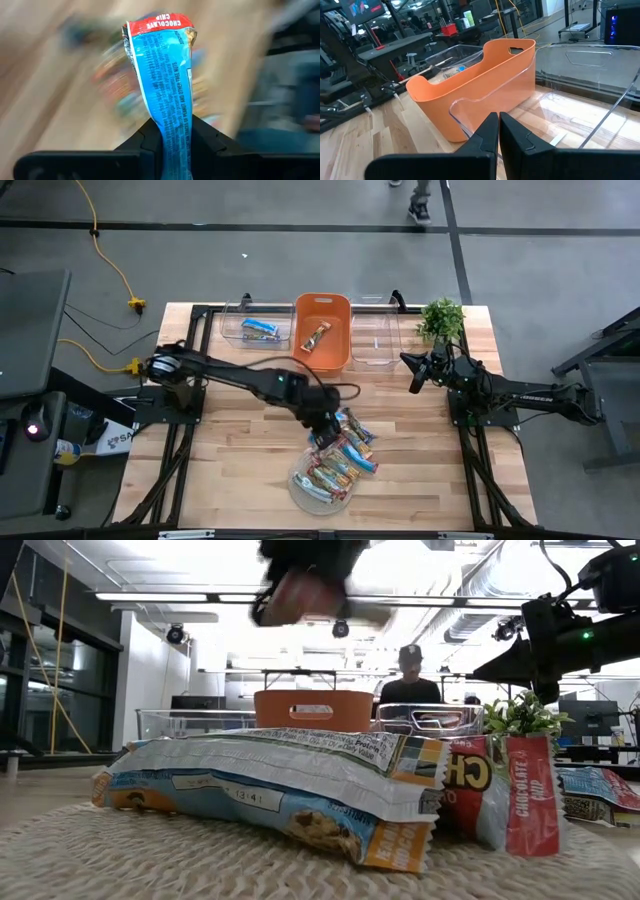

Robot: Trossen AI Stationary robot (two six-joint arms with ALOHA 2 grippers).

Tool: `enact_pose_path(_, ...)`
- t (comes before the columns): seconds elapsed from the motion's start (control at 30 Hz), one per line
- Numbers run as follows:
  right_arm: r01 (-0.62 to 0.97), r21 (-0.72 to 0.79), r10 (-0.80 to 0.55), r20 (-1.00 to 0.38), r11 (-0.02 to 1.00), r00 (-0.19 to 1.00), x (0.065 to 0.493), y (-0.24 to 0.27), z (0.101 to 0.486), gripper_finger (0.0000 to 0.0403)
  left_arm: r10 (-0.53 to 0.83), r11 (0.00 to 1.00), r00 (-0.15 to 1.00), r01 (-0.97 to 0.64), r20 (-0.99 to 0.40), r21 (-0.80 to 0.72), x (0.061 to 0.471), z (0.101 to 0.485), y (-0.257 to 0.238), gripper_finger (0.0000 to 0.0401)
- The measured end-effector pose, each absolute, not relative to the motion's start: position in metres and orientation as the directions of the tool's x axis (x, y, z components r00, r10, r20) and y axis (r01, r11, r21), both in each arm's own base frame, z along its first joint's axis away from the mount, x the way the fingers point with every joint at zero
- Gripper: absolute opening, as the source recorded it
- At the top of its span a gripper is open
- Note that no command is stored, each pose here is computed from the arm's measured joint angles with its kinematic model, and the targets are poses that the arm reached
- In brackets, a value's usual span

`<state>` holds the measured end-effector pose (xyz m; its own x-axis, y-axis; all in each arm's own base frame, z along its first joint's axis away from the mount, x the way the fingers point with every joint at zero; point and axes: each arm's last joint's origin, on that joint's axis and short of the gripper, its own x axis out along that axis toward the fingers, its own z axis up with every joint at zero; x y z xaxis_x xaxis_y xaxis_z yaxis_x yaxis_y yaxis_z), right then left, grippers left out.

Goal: Pick and place Granola Bars by type
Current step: Put the red granola bar into the right transparent bin

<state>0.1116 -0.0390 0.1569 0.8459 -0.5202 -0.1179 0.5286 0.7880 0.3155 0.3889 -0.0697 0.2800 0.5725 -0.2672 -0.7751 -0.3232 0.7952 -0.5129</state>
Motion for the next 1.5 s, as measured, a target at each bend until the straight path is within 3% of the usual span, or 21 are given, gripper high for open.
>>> enact_pose_path(0.17,0.529,0.316,-0.521,-0.117,0.788,0.846,0.112,-0.039,0.157,0.0000,-0.430,0.784,0.752,0.038,-0.499,-0.620,0.396,0.322,-0.073,0.0061)
enact_pose_path(0.3,0.532,0.311,-0.519,-0.132,0.787,0.845,0.112,-0.039,0.155,0.0000,-0.544,0.727,0.794,0.284,-0.272,-0.625,0.402,0.347,-0.077,0.0061)
enact_pose_path(0.47,0.532,0.311,-0.520,-0.131,0.787,0.844,0.112,-0.039,0.155,0.0000,-0.555,0.707,0.822,0.385,-0.127,-0.593,0.405,0.363,-0.074,0.0061)
enact_pose_path(0.8,0.533,0.311,-0.520,-0.131,0.787,0.844,0.112,-0.039,0.156,0.0000,-0.435,0.712,0.901,0.343,-0.001,-0.613,0.412,0.375,-0.020,0.0061)
enact_pose_path(0.97,0.533,0.312,-0.520,-0.130,0.787,0.844,0.112,-0.039,0.156,0.0000,-0.259,0.716,0.965,0.220,0.041,-0.662,0.413,0.380,0.027,0.0061)
enact_pose_path(1.3,0.532,0.311,-0.520,-0.131,0.787,0.844,0.112,-0.039,0.155,0.0000,0.138,0.618,0.990,-0.094,-0.010,-0.781,0.401,0.374,0.108,0.0061)
enact_pose_path(1.5,0.533,0.312,-0.520,-0.130,0.787,0.844,0.112,-0.039,0.156,0.0000,0.221,0.571,0.974,-0.173,-0.053,-0.803,0.399,0.361,0.143,0.0062)
